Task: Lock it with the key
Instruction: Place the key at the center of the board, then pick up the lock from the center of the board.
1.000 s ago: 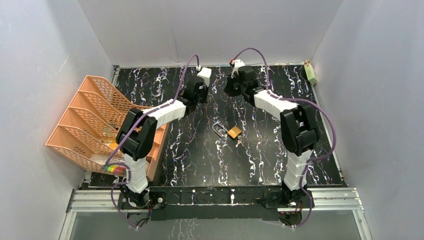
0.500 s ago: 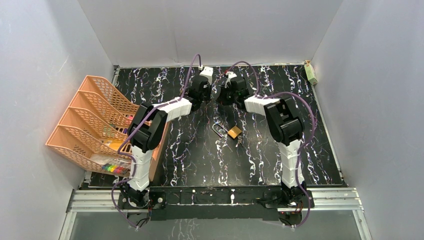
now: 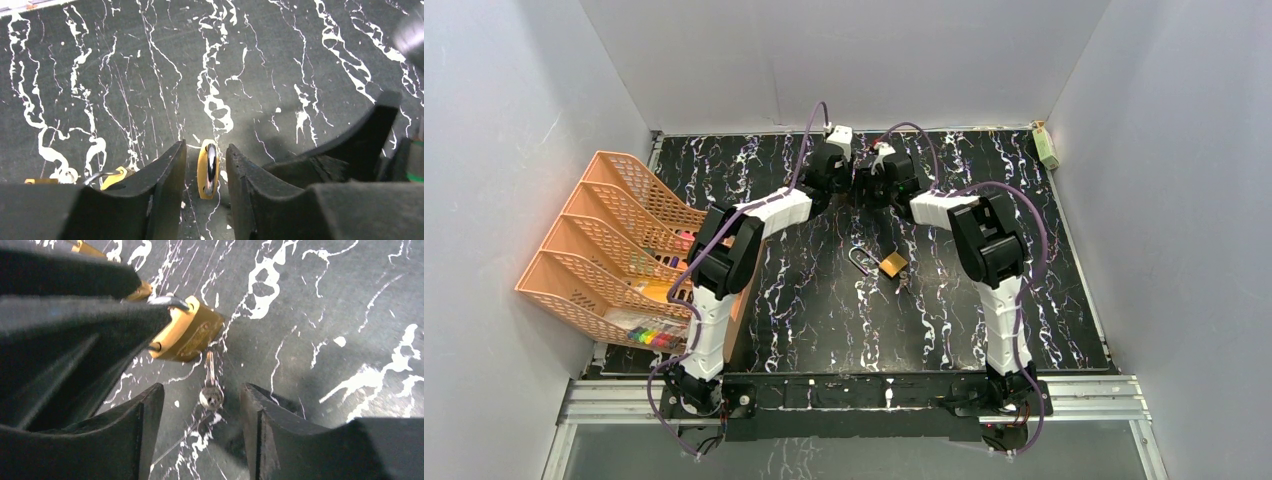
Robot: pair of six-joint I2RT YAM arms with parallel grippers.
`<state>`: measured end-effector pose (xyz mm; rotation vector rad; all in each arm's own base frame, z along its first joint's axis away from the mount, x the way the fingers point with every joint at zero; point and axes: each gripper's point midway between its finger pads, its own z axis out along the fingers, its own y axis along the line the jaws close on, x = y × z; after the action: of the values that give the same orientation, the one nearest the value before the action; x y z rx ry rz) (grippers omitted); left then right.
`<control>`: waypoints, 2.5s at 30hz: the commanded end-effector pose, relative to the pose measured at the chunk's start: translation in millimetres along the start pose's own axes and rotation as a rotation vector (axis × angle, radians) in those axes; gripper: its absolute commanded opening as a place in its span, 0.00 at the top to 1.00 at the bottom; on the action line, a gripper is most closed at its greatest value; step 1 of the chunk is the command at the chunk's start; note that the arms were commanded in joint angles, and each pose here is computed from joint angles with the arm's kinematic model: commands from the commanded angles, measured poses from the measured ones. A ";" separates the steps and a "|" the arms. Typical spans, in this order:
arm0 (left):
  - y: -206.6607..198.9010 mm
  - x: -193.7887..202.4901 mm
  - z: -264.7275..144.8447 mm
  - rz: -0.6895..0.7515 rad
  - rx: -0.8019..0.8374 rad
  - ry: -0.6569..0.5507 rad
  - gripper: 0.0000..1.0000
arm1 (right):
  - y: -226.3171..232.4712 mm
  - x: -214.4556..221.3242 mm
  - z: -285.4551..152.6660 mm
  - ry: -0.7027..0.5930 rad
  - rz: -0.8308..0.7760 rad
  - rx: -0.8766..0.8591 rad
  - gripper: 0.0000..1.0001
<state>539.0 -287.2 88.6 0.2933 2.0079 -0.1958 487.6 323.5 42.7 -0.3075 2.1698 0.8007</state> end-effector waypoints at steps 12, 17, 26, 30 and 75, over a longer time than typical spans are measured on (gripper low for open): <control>10.8 -118.5 -86.4 -0.041 0.087 -0.181 0.06 | 38.5 -3.0 -161.8 -0.028 -0.358 0.140 0.30; 6.2 -127.1 -128.4 -0.079 0.150 -0.193 0.02 | 31.2 42.9 -195.3 0.093 -0.406 0.226 0.02; 11.4 -128.6 -189.3 -0.106 0.192 -0.229 0.02 | 10.8 91.9 -205.5 0.256 -0.514 0.212 0.02; 17.2 -132.4 -205.7 -0.089 0.180 -0.244 0.02 | 17.6 108.2 -195.9 0.318 -0.534 0.121 0.02; -37.8 -71.8 -316.9 0.118 0.826 -0.067 0.02 | 133.9 25.1 -232.8 0.169 -0.365 -0.591 0.84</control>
<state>336.1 -239.5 262.3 0.7137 1.8669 -0.7385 277.6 237.7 77.1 -0.9939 2.3022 0.8012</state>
